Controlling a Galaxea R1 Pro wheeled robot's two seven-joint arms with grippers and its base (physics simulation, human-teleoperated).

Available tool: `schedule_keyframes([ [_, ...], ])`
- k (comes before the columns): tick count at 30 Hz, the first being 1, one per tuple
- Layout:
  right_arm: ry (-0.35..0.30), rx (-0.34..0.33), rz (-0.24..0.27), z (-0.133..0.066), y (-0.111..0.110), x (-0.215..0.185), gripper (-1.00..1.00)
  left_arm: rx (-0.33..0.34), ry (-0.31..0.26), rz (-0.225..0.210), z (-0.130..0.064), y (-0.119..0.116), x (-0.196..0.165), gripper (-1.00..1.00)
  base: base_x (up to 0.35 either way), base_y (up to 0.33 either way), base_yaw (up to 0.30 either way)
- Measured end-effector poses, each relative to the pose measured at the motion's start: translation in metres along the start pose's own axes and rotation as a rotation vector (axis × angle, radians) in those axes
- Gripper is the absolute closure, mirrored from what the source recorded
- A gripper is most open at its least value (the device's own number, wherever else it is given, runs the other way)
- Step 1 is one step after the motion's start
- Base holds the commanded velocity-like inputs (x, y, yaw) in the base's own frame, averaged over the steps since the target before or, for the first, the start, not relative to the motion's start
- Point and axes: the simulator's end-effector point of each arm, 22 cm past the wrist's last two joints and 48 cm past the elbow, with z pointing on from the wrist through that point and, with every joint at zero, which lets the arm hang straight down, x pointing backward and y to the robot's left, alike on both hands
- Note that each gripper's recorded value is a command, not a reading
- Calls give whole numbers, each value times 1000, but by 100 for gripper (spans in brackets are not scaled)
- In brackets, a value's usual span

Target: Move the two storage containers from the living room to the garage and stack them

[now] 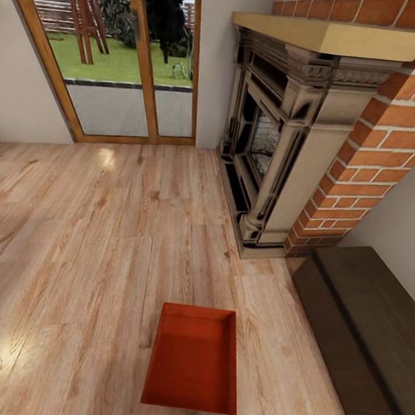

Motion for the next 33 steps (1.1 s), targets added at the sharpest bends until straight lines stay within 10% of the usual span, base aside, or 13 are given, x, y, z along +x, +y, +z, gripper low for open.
schedule_keyframes([
  [33, -5, -13, -30, 1, 4, -4, -100, 1, 3, 13, 0, 0, -2, -100, 0, 0, 0],
])
